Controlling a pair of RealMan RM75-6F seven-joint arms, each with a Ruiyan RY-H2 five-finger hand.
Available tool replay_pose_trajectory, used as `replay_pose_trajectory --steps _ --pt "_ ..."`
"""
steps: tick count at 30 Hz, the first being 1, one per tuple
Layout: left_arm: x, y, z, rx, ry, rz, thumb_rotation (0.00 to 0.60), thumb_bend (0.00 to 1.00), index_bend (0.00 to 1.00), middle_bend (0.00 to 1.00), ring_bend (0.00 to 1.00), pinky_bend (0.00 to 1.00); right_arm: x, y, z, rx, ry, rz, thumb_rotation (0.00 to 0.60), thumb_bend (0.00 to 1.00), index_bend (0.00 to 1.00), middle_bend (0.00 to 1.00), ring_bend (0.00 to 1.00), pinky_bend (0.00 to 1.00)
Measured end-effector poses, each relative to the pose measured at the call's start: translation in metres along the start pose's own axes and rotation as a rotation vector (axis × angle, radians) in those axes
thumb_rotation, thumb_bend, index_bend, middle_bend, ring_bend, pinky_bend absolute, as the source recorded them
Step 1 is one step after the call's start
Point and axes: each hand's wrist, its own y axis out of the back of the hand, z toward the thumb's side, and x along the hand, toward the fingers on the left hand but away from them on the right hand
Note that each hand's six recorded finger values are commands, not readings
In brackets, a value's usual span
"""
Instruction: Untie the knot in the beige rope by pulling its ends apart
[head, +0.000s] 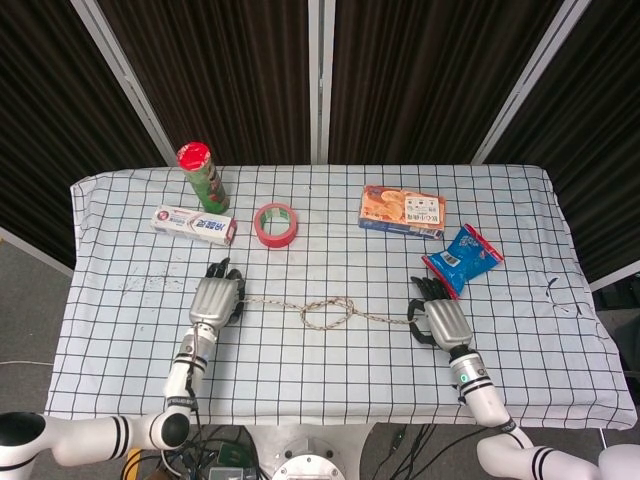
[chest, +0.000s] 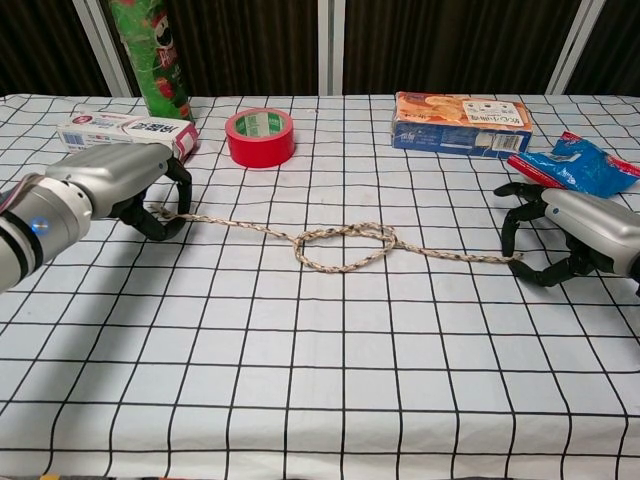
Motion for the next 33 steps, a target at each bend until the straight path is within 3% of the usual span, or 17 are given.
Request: replay_pose_trajectory --steps 12,33 --pt "-0.003 0.003 -0.001 -0.01 -0.001 0.008 0.6 0.47 0.61 0.26 0.03 0.11 0.001 0.007 0.001 -0.016 0.005 -0.047 0.6 0.35 0.65 0.1 0.0 0.0" --pt "-0.007 0.013 -0.028 -0.027 0.035 0.031 0.6 0.47 0.61 0.26 0.03 0.11 0.026 0.028 -0.007 -0.009 0.0 -0.123 0.6 0.36 0.66 0.12 0.0 0.0"
